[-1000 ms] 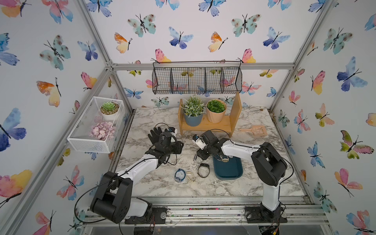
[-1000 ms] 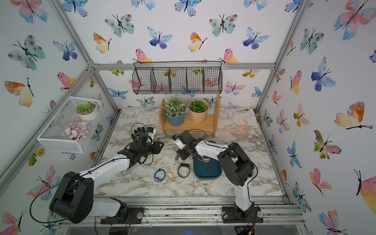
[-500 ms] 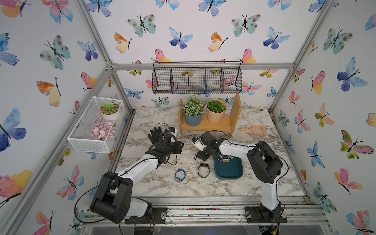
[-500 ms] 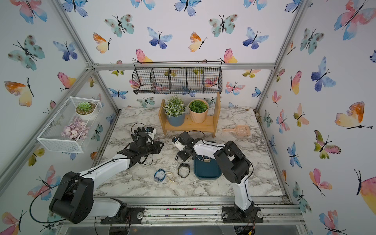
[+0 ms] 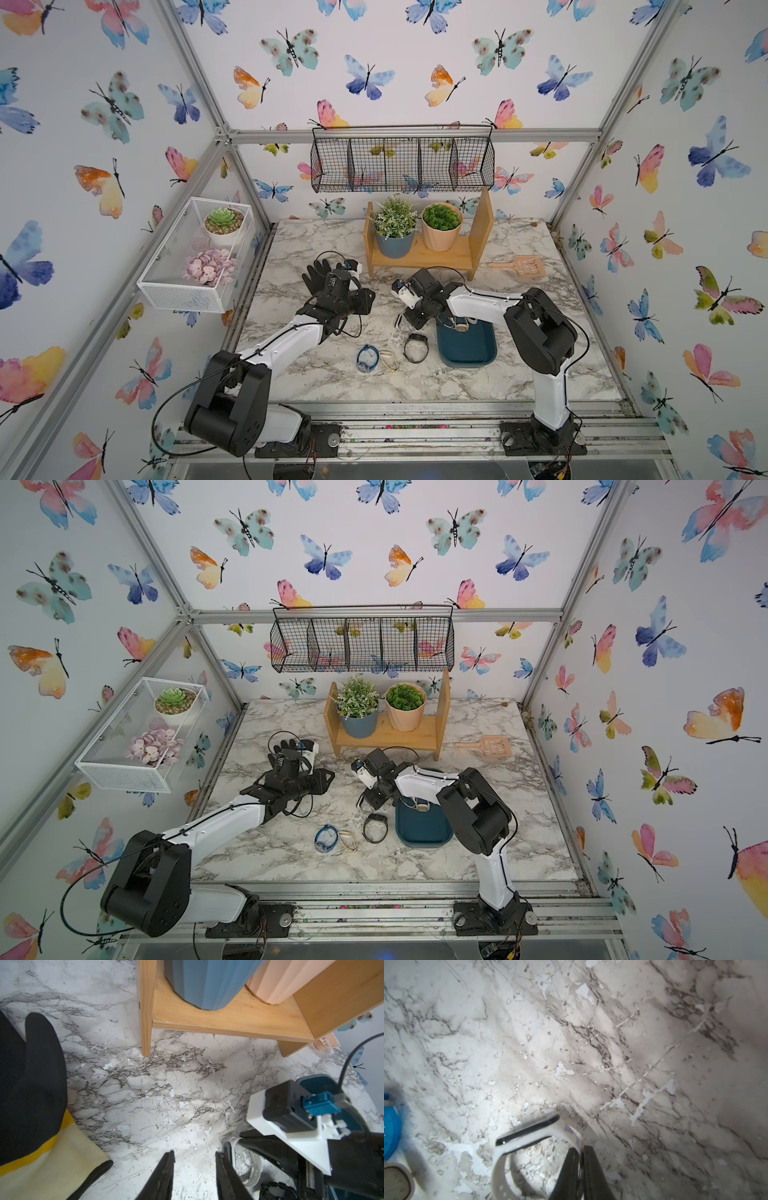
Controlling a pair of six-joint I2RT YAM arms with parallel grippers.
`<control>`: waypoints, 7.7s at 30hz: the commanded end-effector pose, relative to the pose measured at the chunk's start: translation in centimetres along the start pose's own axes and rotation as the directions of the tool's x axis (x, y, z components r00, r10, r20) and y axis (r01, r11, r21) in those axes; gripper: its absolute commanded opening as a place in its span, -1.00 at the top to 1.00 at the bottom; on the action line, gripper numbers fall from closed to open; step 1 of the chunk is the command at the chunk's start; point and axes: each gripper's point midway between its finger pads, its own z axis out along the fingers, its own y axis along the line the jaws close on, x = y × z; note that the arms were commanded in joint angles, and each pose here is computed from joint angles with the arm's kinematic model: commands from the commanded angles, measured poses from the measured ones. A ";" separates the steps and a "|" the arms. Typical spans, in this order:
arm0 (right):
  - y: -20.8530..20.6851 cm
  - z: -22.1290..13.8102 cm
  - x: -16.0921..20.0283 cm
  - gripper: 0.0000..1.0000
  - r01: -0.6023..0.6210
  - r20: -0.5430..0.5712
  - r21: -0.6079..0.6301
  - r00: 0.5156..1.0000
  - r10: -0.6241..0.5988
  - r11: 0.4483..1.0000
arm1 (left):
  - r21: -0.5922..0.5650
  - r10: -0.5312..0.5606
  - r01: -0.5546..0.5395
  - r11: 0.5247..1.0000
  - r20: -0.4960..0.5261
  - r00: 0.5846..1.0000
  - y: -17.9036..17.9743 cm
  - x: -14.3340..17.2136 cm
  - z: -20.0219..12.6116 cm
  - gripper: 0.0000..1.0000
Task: Put the watch into the storage box
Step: Pick up the watch at the center of the board, then place the watch in the storage box, then pick up the watch at the center of the board, then place the watch in the storage box.
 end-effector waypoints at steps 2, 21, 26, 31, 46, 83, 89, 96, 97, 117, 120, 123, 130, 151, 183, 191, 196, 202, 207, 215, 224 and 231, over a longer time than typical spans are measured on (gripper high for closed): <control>1.1 -0.3 -1.1 0.95 -0.009 0.046 -0.043 0.999 0.011 0.999 | 0.032 0.018 -0.018 0.999 0.001 1.000 -0.7 -0.6 -0.4 0.25; -1.7 -11.1 -5.0 0.95 -0.165 0.363 0.074 0.923 0.128 0.983 | 0.285 0.254 -0.254 0.924 0.038 0.966 -10.5 0.4 -1.1 0.25; -4.1 -12.5 -2.7 0.95 -0.264 0.373 0.083 0.903 0.216 0.961 | 0.328 0.282 -0.279 0.903 0.040 0.959 -12.9 1.1 -0.4 0.25; -7.2 -12.8 0.3 0.95 -0.358 0.356 0.113 0.886 0.298 0.927 | 0.366 0.294 -0.291 0.884 0.051 0.955 -14.5 1.6 -0.5 0.24; -12.0 -11.1 6.8 0.95 -0.546 0.303 0.181 0.822 0.482 0.818 | 0.443 0.317 -0.295 0.847 0.027 0.948 -17.0 3.7 0.3 0.24; -13.4 -8.1 7.7 0.34 -0.595 0.261 0.161 0.795 0.547 0.787 | 0.384 0.340 -0.318 0.867 0.011 0.940 -15.9 4.7 1.4 0.22; -13.2 -9.8 6.7 0.27 -0.576 0.298 0.152 0.801 0.519 0.803 | 0.353 0.317 -0.302 0.885 0.016 0.948 -15.1 4.2 1.2 0.22; -12.1 -12.0 4.6 0.19 -0.514 0.339 0.101 0.823 0.456 0.852 | 0.291 0.246 -0.236 0.927 0.002 0.969 -12.5 3.0 0.8 0.22; -11.7 -12.2 4.2 0.18 -0.497 0.344 0.093 0.829 0.441 0.863 | 0.280 0.236 -0.227 0.933 0.000 0.972 -12.1 2.8 0.8 0.21; 5.0 -7.9 -2.8 0.13 0.039 0.316 -0.158 0.949 0.013 0.987 | -0.056 -0.059 0.060 0.997 0.014 0.998 1.2 0.9 -3.0 0.20; 7.3 -6.5 -2.7 0.13 0.094 0.297 -0.194 0.954 -0.033 0.976 | -0.068 -0.088 0.090 0.994 0.030 0.996 2.3 1.1 -3.5 0.20; 9.5 -5.2 -2.4 0.13 0.151 0.276 -0.222 0.957 -0.087 0.963 | -0.091 -0.108 0.111 0.990 0.033 0.994 3.4 1.7 -3.6 0.20; 13.1 -2.9 -1.5 0.14 0.238 0.237 -0.264 0.955 -0.177 0.935 | -0.111 -0.153 0.157 0.981 0.044 0.987 5.1 2.4 -4.0 0.19; 16.3 0.7 -3.1 0.19 0.329 0.240 -0.284 0.934 -0.266 0.900 | -0.065 -0.198 0.203 0.977 0.079 0.977 5.8 1.8 -4.6 0.18; 16.1 -2.5 -5.8 0.95 0.283 0.374 -0.210 0.907 -0.191 0.936 | -0.048 -0.211 0.214 0.976 0.071 0.975 5.9 2.0 -4.6 0.15; 12.7 -6.5 -5.2 0.95 0.196 0.386 -0.059 0.909 -0.159 0.979 | 0.053 -0.085 0.082 0.995 0.052 0.995 1.6 1.2 -4.2 0.14; 9.5 -9.5 -4.1 0.95 0.092 0.411 -0.015 0.908 -0.078 0.996 | 0.154 -0.023 0.013 0.988 0.058 0.998 -1.6 0.9 -3.8 0.15; 3.6 -11.2 -1.7 0.95 -0.067 0.395 0.028 0.917 0.050 0.997 | 0.251 0.082 -0.088 0.964 0.034 0.996 -6.1 1.4 -3.2 0.14; -0.3 -13.0 -0.1 0.95 -0.191 0.414 0.063 0.898 0.149 0.980 | 0.318 0.124 -0.132 0.939 0.044 0.991 -8.9 1.8 -3.0 0.14; -5.6 -15.3 3.4 0.95 -0.421 0.418 0.086 0.838 0.351 0.903 | 0.396 0.168 -0.170 0.902 0.040 0.985 -11.7 2.6 -2.2 0.14; -7.9 -13.4 10.3 0.95 -0.573 0.299 0.171 0.806 0.512 0.802 | 0.451 0.218 -0.215 0.867 0.045 0.975 -13.3 2.8 -1.8 0.13; -7.9 -12.2 12.1 0.95 -0.583 0.243 0.194 0.807 0.537 0.789 | 0.454 0.233 -0.221 0.863 0.030 0.972 -13.1 3.4 -1.5 0.13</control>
